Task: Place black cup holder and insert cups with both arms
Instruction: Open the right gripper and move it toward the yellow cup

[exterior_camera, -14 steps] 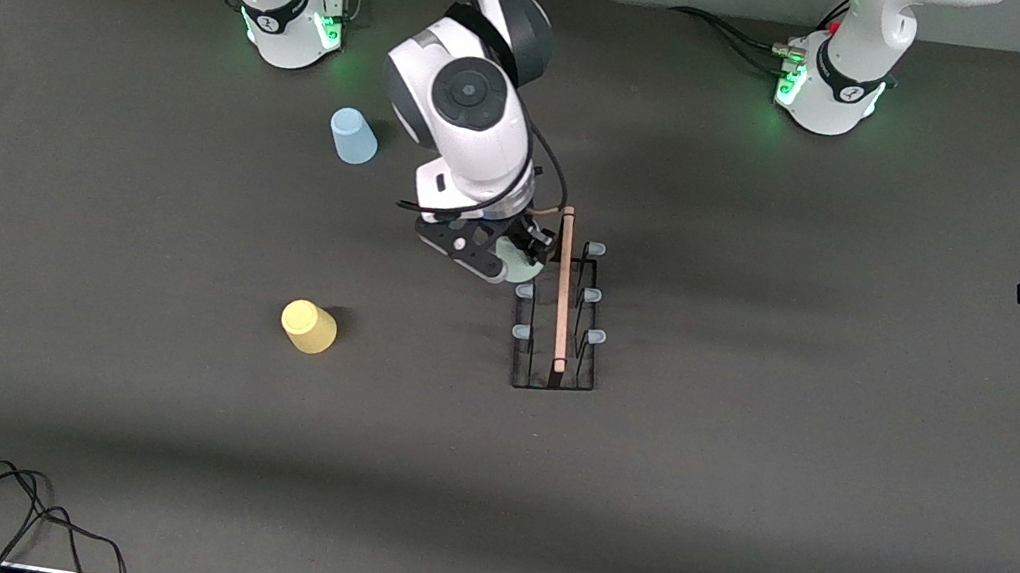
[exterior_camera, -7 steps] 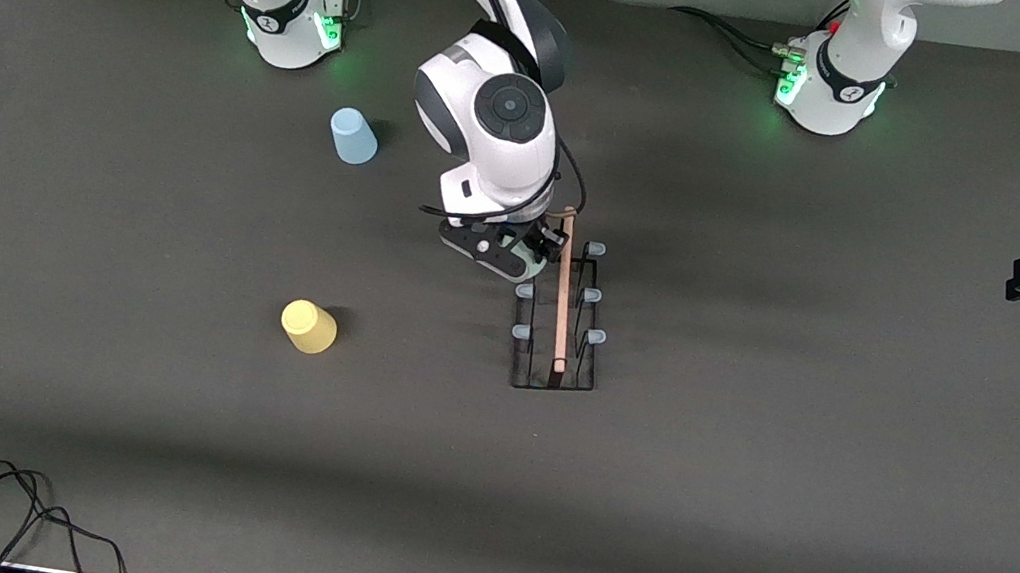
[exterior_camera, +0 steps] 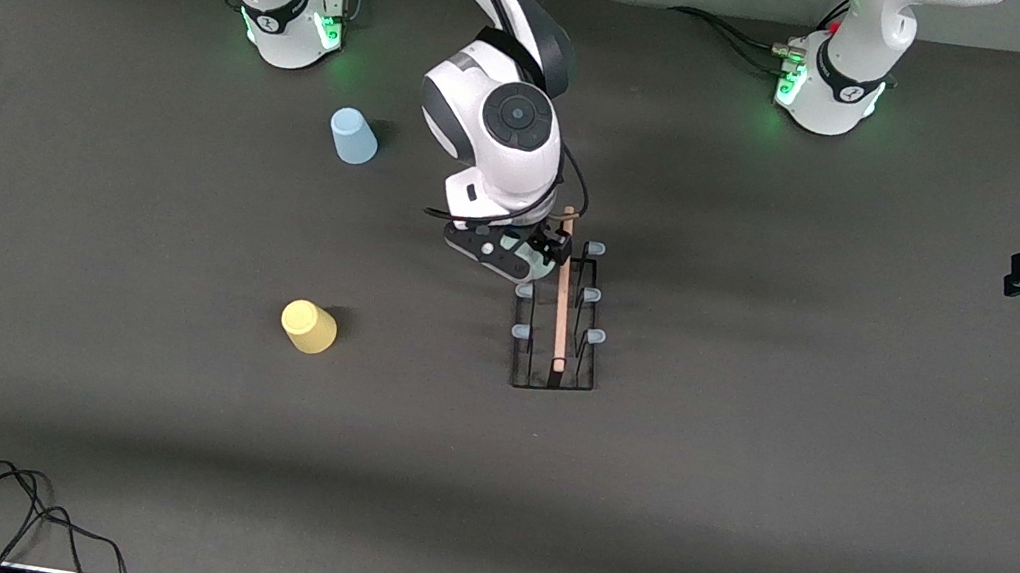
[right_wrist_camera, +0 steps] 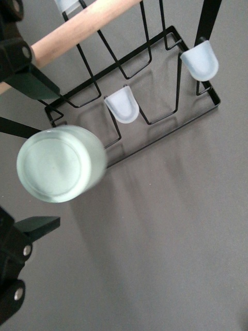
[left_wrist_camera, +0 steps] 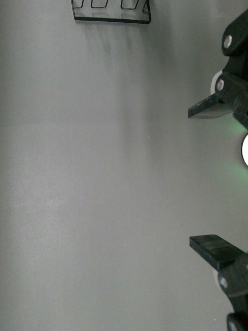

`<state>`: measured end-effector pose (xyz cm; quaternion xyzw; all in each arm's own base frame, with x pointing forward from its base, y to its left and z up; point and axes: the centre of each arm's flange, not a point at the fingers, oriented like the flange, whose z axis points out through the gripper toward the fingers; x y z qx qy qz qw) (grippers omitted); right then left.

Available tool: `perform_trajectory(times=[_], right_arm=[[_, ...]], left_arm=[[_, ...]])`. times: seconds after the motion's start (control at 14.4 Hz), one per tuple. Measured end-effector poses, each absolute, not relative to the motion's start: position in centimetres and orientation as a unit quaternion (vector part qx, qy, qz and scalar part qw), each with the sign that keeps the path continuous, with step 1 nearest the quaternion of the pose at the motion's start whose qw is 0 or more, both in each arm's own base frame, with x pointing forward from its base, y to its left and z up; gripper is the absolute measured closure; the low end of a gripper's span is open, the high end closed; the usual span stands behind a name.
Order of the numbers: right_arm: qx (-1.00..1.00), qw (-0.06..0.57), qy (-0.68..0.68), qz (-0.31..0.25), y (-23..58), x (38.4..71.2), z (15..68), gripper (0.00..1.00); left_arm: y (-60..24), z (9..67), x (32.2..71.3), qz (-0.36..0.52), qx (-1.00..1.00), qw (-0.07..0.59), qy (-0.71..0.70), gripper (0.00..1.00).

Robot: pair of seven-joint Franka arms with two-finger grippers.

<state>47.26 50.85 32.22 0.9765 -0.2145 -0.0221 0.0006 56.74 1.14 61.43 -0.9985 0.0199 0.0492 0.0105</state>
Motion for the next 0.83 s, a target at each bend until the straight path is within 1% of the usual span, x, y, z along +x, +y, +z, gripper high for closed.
perform_trajectory(times=[0.14,0.35,0.63,0.83], right_arm=[[0.976,-0.002,-0.219,-0.016,50.4,48.0,32.9,0.0],[0.979,0.004,-0.203,-0.012,47.2,50.6,36.5,0.0],[0.988,0.007,-0.154,-0.025,37.9,55.6,42.1,0.0],[0.993,0.003,-0.119,-0.026,31.0,59.5,42.5,0.0]], left_arm=[[1.1,61.4,56.7,0.051,-0.998,0.011,0.017,0.0],[1.1,61.2,56.5,0.06,-0.998,0.01,0.013,0.0],[1.1,60.8,56.4,0.067,-0.998,0.01,0.013,0.0],[1.0,60.8,56.4,0.067,-0.998,0.01,0.013,0.0]])
